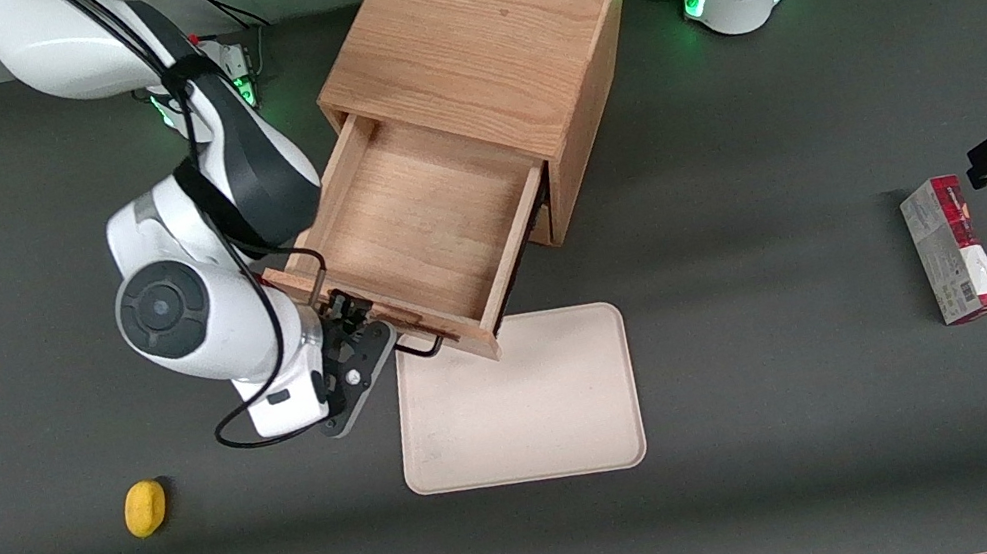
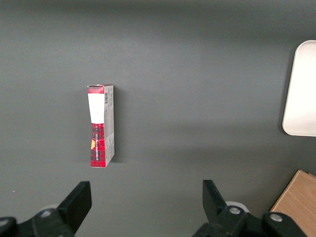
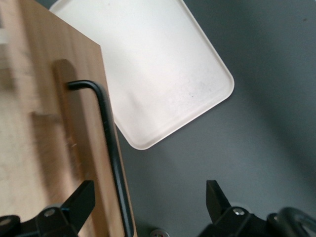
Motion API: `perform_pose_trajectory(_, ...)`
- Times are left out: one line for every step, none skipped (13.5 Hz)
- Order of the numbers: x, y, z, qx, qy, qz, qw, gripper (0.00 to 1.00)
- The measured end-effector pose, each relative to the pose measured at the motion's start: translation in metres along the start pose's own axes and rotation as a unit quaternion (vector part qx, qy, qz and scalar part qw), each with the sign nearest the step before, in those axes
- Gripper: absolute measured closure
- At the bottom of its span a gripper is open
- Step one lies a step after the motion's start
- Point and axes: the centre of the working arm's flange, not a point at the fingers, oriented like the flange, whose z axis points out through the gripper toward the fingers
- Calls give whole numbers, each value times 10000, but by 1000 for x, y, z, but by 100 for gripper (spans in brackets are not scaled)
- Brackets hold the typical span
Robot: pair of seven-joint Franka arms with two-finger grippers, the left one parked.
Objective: Open upper drawer
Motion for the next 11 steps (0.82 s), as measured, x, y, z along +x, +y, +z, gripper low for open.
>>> perform_pose_trajectory(-5, -1, -15, -8, 24, 4, 10000, 0)
perform_pose_trajectory(-11, -4, -34, -28, 79, 8, 10000, 0)
perform_pose_trajectory(-20, -4, -56, -74, 129, 43, 9999, 0)
perform_pose_trajectory(-33, -2, -76, -114, 113, 117, 9998, 0)
perform_pose_trajectory(-49, 3, -95, -133, 77, 247, 9996, 0)
perform_pose_trajectory(-66, 10, -112, -165, 62, 468, 9987, 0)
perform_pose_trajectory(-83, 18, -128, -211, 40, 780, 9967, 0)
perform_pose_trajectory(-100, 25, -141, -264, -17, 1125, 9933, 0)
perform_pose_trajectory(-115, 32, -152, -348, -96, 1439, 9889, 0)
perform_pose_trajectory(-130, 39, -160, -477, -213, 1773, 9828, 0)
perform_pose_trajectory(-141, 46, -165, -579, -299, 2104, 9754, 0)
